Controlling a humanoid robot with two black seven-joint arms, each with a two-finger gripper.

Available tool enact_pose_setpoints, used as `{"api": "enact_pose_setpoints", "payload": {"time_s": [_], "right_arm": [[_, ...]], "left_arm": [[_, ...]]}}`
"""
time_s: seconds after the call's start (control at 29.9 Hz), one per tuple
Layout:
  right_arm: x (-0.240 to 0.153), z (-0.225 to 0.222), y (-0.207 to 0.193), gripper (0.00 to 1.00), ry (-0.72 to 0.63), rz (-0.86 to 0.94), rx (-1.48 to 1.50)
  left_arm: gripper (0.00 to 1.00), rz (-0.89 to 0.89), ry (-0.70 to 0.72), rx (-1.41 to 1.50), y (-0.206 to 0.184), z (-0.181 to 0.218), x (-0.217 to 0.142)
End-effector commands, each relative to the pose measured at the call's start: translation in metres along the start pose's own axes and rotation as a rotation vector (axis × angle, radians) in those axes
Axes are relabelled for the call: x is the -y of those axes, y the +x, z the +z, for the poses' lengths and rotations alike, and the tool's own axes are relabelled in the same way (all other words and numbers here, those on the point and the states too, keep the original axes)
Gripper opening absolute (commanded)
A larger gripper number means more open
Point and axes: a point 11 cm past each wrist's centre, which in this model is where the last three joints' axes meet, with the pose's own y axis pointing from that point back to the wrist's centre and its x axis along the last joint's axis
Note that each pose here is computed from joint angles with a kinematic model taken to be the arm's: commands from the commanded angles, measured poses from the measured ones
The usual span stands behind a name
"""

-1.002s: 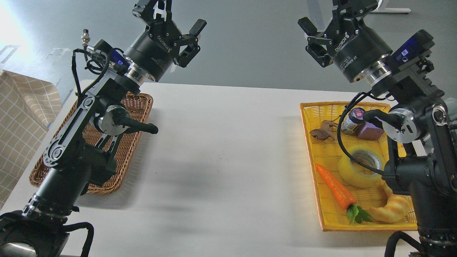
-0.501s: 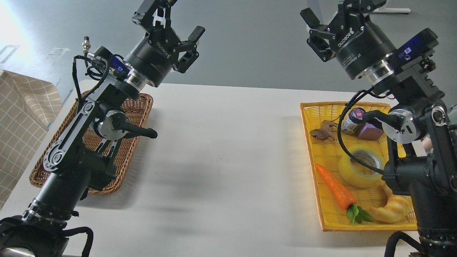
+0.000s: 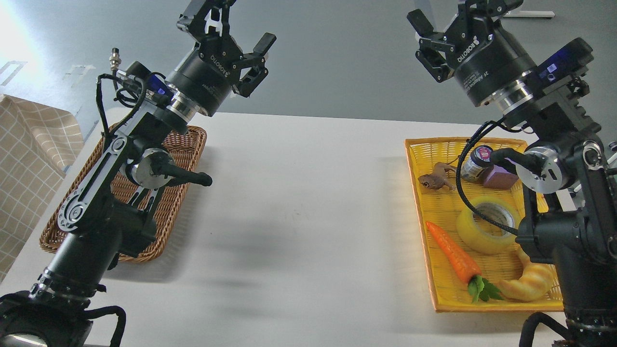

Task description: Place and transfer tape with both arms

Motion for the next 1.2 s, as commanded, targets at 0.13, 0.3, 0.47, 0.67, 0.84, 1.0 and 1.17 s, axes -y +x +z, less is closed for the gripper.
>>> {"api": "enact_pose_setpoints", "payload": {"time_s": [0.13, 0.3, 0.47, 0.67, 0.84, 1.0, 1.17], "right_arm": [[0.0004, 0.0003, 0.0007, 1.0, -0.002, 0.004, -0.001], [0.0004, -0.0005, 0.0033, 1.0, 0.0, 0.03, 0.003], [-0.0004, 0.0006, 0.0021, 1.0, -0.002, 0.027, 0.005], [0.0007, 0.0007, 0.0005, 1.0, -0.003, 0.02, 0.004], [0.0033, -0.0033, -0.0023, 1.0, 0.004, 0.009, -0.002], [0.0034, -0.0033, -0.0028, 1.0, 0.001, 0.007, -0.003], [0.0021, -0.001, -0.0034, 1.0, -0.007, 0.004, -0.001]], "left_arm": [[0.98, -0.001, 0.0, 0.0, -0.0008, 0.0001, 0.0003], [0.98, 0.0, -0.001, -0.002, -0.0006, -0.0002, -0.0001], [0.98, 0.0, -0.001, -0.002, -0.0006, -0.0002, -0.0001], [0.98, 0.002, 0.002, 0.0, 0.0001, -0.001, -0.0011], [0.98, 0.015, -0.005, -0.009, -0.0006, -0.0016, -0.0003], [0.98, 0.014, -0.009, -0.012, -0.0025, -0.0011, -0.0003], [0.98, 0.023, -0.005, -0.013, -0.0016, -0.0036, -0.0031]]}}
